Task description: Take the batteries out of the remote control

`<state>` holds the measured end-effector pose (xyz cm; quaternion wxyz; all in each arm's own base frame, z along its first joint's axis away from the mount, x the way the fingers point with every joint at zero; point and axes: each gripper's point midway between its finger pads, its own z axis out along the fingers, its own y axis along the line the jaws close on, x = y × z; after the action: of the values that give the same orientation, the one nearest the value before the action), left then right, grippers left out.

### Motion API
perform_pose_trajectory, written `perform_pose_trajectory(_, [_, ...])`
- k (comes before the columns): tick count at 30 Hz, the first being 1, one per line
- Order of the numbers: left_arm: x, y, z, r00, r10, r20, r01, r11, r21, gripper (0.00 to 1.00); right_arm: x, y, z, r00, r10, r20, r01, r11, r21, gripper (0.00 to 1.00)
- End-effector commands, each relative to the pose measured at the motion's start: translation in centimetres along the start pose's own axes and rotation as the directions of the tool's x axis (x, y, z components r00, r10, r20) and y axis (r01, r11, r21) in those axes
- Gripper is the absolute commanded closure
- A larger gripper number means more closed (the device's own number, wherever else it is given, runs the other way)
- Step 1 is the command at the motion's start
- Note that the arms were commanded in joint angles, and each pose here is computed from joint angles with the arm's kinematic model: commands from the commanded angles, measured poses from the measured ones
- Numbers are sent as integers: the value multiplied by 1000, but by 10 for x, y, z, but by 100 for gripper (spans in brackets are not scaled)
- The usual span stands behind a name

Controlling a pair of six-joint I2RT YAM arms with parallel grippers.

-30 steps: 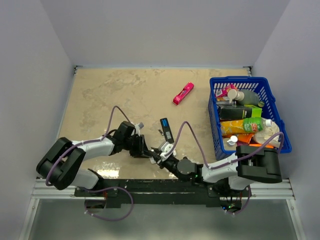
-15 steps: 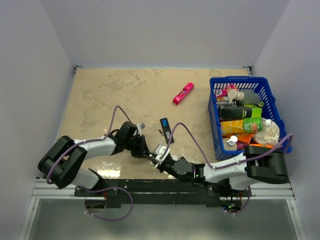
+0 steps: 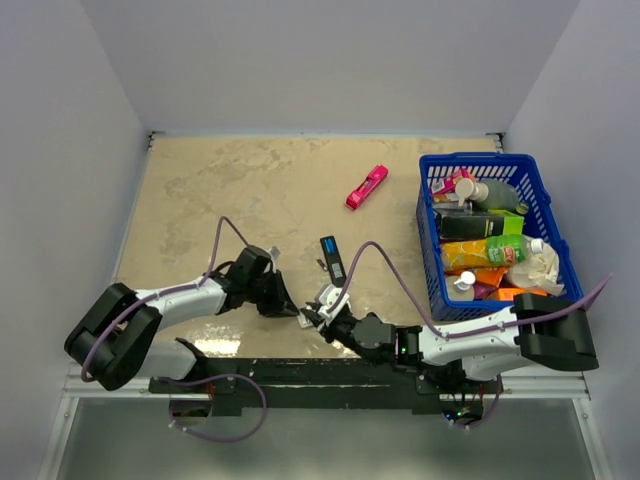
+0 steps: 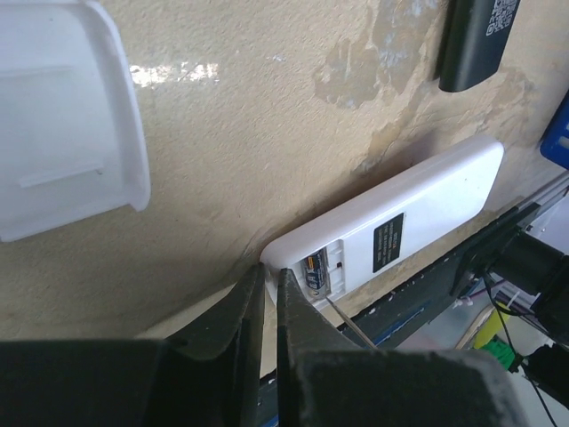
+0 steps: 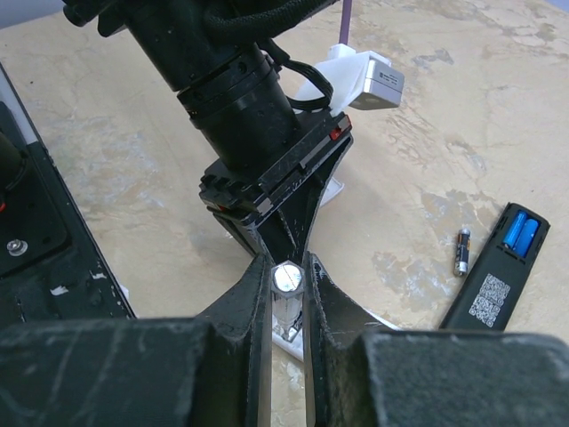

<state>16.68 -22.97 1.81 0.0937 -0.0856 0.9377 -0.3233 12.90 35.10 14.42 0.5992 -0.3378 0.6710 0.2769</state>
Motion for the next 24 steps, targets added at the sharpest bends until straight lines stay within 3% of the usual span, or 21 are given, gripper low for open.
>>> perform_pose_trajectory(1, [-5, 9, -2, 999, -23, 40, 25, 998, -54, 100, -22, -2, 1, 999, 7, 48, -8, 1000, 19, 100])
perform_pose_trajectory(10, [-6, 10, 0, 999, -33, 41, 36, 997, -66, 100, -23, -2, 10, 995, -53, 86, 50, 998, 30, 100])
perform_pose_trajectory(24, [-12, 8, -2, 998, -24, 56, 29, 996, -82, 100, -42, -6, 17, 990, -41, 137, 39, 999, 20, 100])
